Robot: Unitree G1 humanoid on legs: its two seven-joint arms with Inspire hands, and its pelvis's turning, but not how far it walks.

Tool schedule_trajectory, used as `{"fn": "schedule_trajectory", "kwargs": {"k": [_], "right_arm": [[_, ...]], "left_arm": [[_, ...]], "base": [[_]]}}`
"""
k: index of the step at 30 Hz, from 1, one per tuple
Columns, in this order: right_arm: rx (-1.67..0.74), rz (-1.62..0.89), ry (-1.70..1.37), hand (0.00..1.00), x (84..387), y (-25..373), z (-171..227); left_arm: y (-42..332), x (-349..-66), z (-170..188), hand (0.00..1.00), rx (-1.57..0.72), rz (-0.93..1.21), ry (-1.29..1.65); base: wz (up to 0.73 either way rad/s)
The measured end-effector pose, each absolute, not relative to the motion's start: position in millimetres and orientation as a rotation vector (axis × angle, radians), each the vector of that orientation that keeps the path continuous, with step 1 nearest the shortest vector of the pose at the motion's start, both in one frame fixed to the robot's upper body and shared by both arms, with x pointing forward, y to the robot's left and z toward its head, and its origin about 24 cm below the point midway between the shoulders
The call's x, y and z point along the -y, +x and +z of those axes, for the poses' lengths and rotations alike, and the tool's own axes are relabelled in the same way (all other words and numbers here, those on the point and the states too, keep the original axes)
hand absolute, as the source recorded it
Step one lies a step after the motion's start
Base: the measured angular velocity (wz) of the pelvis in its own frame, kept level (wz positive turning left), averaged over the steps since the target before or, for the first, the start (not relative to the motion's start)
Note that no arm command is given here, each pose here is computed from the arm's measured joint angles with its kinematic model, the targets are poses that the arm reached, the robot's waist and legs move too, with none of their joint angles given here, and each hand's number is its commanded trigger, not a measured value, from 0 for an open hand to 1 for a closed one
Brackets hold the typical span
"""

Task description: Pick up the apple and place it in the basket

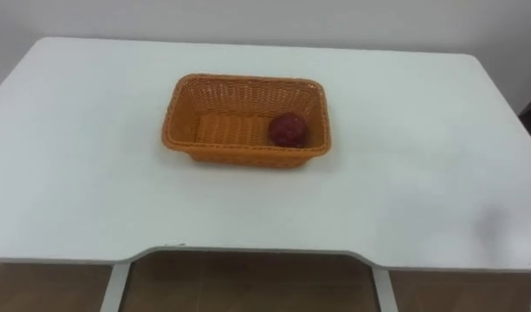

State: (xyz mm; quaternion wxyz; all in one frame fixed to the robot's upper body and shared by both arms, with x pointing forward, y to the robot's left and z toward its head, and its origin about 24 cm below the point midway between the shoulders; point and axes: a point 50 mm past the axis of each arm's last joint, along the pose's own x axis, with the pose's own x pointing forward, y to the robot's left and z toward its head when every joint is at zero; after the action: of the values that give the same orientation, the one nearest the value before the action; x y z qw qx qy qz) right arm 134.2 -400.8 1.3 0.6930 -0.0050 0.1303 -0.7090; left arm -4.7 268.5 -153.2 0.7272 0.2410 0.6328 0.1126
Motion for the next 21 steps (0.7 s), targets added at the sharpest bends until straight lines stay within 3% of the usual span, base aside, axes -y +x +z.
{"fn": "schedule_trajectory", "kwargs": {"k": [7, 21], "right_arm": [[-0.777, -1.723, 0.200, 0.00, 374, 56, -83], [-1.181, -1.515, 0.285, 0.00, 319, 2, -137]], "left_arm": [[-5, -273, -151, 0.00, -1.398, 0.295, 0.521], [-7, -269, -153, 0.00, -1.417, 0.271, 0.518]], "base": [[0.00], [-0.01]]}}
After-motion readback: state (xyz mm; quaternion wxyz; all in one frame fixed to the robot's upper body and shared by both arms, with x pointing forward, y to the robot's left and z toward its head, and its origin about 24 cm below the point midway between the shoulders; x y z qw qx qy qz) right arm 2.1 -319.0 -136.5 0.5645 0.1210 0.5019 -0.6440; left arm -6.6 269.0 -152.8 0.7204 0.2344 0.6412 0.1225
